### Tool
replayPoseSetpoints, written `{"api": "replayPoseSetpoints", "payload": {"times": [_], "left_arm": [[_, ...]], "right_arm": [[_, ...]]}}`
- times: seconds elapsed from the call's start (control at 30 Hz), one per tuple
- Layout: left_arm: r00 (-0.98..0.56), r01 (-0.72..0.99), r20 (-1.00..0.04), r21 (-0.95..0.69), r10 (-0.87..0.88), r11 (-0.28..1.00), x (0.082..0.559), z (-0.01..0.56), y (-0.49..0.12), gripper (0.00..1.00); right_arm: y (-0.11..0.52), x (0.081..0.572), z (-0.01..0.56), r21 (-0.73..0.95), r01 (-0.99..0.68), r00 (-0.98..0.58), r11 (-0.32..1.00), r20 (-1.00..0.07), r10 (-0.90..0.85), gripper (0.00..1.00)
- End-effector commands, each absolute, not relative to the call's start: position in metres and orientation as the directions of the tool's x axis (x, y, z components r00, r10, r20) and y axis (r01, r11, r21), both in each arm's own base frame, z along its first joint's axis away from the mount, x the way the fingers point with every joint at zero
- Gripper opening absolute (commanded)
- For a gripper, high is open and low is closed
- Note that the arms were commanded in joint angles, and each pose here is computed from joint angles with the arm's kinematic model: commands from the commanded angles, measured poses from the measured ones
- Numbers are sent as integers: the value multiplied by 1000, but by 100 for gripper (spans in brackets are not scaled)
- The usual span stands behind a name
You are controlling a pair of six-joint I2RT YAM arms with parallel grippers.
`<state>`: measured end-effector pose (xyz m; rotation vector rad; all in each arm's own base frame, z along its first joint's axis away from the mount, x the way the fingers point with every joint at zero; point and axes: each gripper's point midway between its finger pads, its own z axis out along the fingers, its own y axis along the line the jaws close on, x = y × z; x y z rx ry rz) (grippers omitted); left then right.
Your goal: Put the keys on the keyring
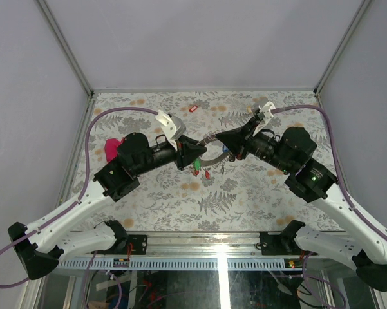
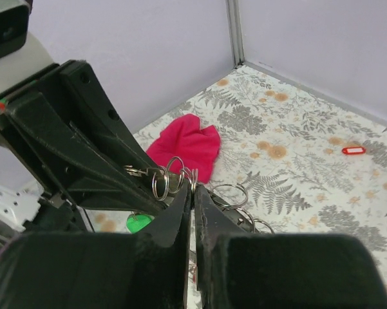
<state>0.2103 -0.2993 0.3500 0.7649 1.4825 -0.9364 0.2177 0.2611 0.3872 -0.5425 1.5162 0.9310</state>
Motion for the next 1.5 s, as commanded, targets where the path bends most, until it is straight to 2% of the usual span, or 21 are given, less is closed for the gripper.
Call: {"api": "replayPoseSetpoints", "payload": {"times": [0.0,0.03,0.37,0.53,0.63,0.77,0.8,0.87,0.9,0.93,1.0,1.03,1.13,1.17,1.2,1.27,1.3,1.37,1.4,1.47], "left_arm": [[-58,895,-990,-107,-125,433,205,382,-301,16],[-60,898,-990,-109,-126,427,204,383,-301,21],[-29,943,-986,-81,-162,324,179,402,-301,44],[9,958,-979,-49,-202,282,165,419,-296,47],[17,956,-976,-47,-216,290,164,426,-293,39],[14,949,-975,-58,-223,311,168,428,-292,26],[14,945,-974,-61,-226,320,170,429,-291,24],[11,938,-974,-68,-227,341,173,428,-290,22],[8,932,-974,-75,-228,355,176,428,-289,20],[8,927,-973,-79,-230,366,178,427,-288,19],[9,919,-972,-84,-233,386,181,427,-286,17],[12,916,-972,-83,-233,393,183,428,-286,16],[29,911,-973,-69,-229,408,185,431,-284,15],[29,908,-974,-69,-227,413,186,431,-284,14],[28,905,-973,-72,-228,420,187,430,-283,14],[22,901,-974,-79,-226,428,190,428,-284,13],[17,901,-975,-81,-221,427,192,426,-286,12],[19,905,-977,-74,-214,419,191,427,-288,12],[20,905,-977,-73,-213,419,191,428,-288,12],[22,901,-976,-74,-215,428,192,428,-286,12]], "right_arm": [[257,213,426,56,-833,6,551,-994,111,0],[258,213,426,52,-834,7,549,-994,105,0],[252,206,431,-53,-848,60,527,-998,-3,0],[246,203,425,-161,-849,123,503,-986,-109,0],[237,207,428,-195,-821,144,537,-980,-137,0],[251,181,438,-186,-897,166,402,-983,-84,0],[246,192,432,-180,-870,144,460,-983,-112,0],[212,233,417,-171,-696,66,698,-982,-175,0],[199,243,413,-176,-627,58,759,-982,-180,0],[201,242,414,-183,-634,77,751,-982,-173,0],[239,208,419,-162,-812,97,560,-985,-144,0],[251,199,417,-174,-833,103,526,-982,-161,0],[232,218,400,-227,-673,96,704,-971,-221,0],[227,222,399,-237,-645,113,726,-970,-217,0],[228,223,396,-250,-646,111,721,-965,-236,0],[249,212,384,-273,-730,79,626,-944,-319,0],[257,208,385,-264,-736,87,623,-950,-299,0],[246,217,385,-219,-660,88,719,-973,-215,0],[239,221,385,-232,-630,90,741,-970,-227,0],[249,212,384,-243,-693,90,679,-964,-252,0]]}}
